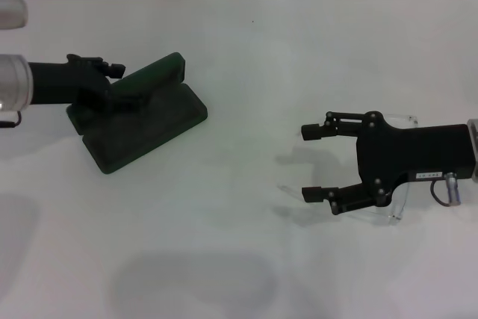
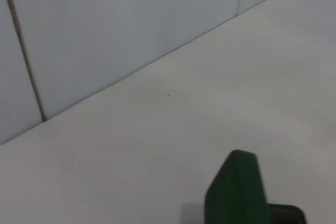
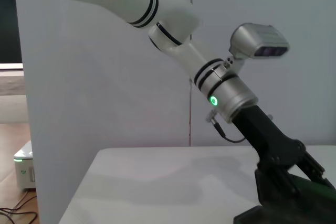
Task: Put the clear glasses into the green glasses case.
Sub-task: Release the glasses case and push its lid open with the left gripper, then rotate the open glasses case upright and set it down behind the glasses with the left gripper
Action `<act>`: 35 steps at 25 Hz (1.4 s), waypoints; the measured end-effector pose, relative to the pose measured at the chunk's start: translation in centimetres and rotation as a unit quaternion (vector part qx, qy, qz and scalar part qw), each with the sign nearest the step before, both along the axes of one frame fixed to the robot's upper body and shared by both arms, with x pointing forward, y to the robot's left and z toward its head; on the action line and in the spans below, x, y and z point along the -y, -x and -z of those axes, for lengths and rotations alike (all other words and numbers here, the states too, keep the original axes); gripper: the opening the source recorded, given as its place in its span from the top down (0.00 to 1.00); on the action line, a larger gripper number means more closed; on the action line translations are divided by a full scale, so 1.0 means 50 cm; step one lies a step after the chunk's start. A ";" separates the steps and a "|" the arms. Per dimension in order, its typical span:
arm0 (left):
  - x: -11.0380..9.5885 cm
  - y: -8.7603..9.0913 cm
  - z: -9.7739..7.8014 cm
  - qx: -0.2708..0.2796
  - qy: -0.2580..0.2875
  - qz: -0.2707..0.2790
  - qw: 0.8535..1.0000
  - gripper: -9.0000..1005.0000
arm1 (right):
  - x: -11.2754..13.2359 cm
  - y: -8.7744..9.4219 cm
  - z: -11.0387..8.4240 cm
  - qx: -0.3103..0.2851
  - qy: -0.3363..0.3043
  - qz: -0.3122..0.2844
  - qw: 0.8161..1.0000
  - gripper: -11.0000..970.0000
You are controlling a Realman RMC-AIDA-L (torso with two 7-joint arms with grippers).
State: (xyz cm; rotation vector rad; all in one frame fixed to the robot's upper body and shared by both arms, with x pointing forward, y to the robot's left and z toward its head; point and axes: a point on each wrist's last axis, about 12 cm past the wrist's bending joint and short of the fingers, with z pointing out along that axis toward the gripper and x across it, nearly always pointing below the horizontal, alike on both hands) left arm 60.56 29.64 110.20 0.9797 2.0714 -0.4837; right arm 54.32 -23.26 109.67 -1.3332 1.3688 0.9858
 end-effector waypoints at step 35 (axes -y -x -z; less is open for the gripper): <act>0.136 -0.044 -0.060 0.128 0.026 0.184 0.974 0.78 | 0.005 0.043 0.037 0.006 0.031 -0.031 0.999 0.10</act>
